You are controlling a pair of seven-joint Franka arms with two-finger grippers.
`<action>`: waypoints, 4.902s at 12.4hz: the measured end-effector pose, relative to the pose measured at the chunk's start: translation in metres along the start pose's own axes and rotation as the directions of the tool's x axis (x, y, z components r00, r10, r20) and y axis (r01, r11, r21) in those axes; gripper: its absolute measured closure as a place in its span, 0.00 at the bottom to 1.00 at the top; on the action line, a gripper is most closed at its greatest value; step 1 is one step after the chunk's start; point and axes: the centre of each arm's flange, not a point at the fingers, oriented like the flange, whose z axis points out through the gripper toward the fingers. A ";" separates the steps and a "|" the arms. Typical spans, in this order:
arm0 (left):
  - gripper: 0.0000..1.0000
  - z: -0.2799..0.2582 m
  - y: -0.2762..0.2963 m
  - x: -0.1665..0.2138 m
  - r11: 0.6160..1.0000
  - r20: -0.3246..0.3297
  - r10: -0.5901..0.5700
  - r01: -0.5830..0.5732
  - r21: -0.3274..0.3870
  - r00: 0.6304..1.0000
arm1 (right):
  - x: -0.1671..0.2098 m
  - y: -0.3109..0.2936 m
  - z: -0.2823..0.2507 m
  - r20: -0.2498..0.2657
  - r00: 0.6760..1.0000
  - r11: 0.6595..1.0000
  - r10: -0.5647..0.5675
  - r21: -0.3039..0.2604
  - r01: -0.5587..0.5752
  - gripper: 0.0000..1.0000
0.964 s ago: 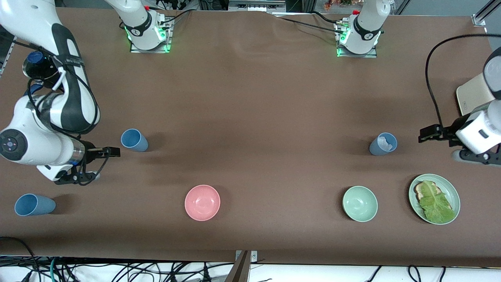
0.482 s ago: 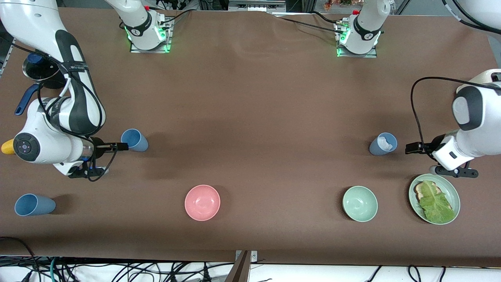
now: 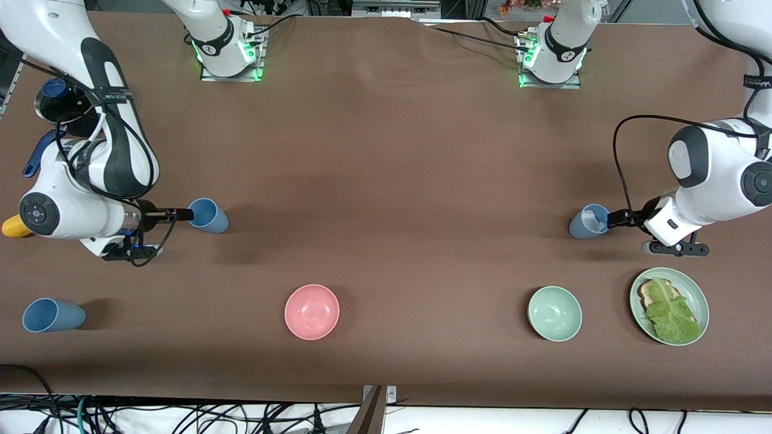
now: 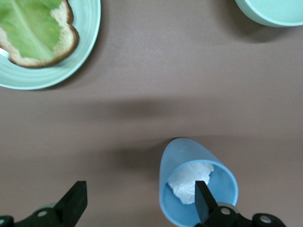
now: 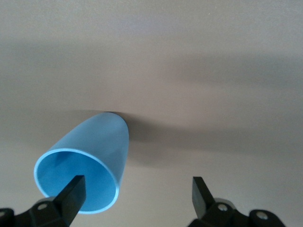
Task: Stack blue cups with both arms
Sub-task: 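Close both grippers on the blue cups and lift them, then lower the tissue cup mid-table with the left gripper while the right gripper approaches, then lower the right gripper's cup onto the tissue cup while the left gripper withdraws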
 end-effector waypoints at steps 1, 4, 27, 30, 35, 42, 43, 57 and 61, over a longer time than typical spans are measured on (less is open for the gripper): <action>0.00 0.006 0.004 0.000 1.000 0.004 -0.010 0.010 -0.005 1.000 | -0.001 0.000 0.003 0.001 1.000 1.000 0.000 0.000 0.000 0.01; 0.00 0.018 0.013 0.000 1.000 0.023 -0.015 0.015 -0.007 1.000 | 0.000 0.000 0.005 -0.011 1.000 1.000 0.001 0.000 -0.001 0.04; 0.99 -0.035 0.273 0.005 0.986 0.112 -0.118 0.130 -0.108 0.987 | 0.003 -0.019 0.015 -0.010 0.999 0.999 0.041 0.027 -0.041 0.68; 0.99 -0.023 0.383 -0.021 0.981 0.140 -0.150 0.165 -0.101 0.979 | 0.003 -0.019 0.016 -0.009 0.999 0.999 0.042 0.027 -0.042 0.84; 0.99 0.033 0.466 -0.021 0.968 0.106 -0.179 0.195 -0.158 0.978 | 0.003 -0.019 0.016 -0.009 0.999 0.999 0.042 0.027 -0.042 0.95; 0.86 0.049 0.463 -0.010 0.965 0.089 -0.199 0.211 -0.156 0.976 | 0.009 -0.045 -0.022 -0.076 0.997 1.000 -0.001 0.029 0.003 0.95; 0.75 0.048 0.460 -0.007 0.964 0.085 -0.204 0.215 -0.157 0.975 | 0.010 -0.056 -0.035 -0.080 0.997 1.000 -0.007 0.029 0.010 0.95; 0.00 -0.085 0.280 0.076 0.943 0.094 -0.315 0.323 -0.085 0.944 | -0.069 -0.449 -0.121 -0.094 0.936 0.940 0.340 0.066 -0.335 0.95; 0.00 -0.090 0.157 0.095 0.960 0.082 -0.277 0.280 -0.023 0.957 | -0.080 -0.530 -0.095 -0.156 0.897 0.909 0.413 0.131 -0.396 0.95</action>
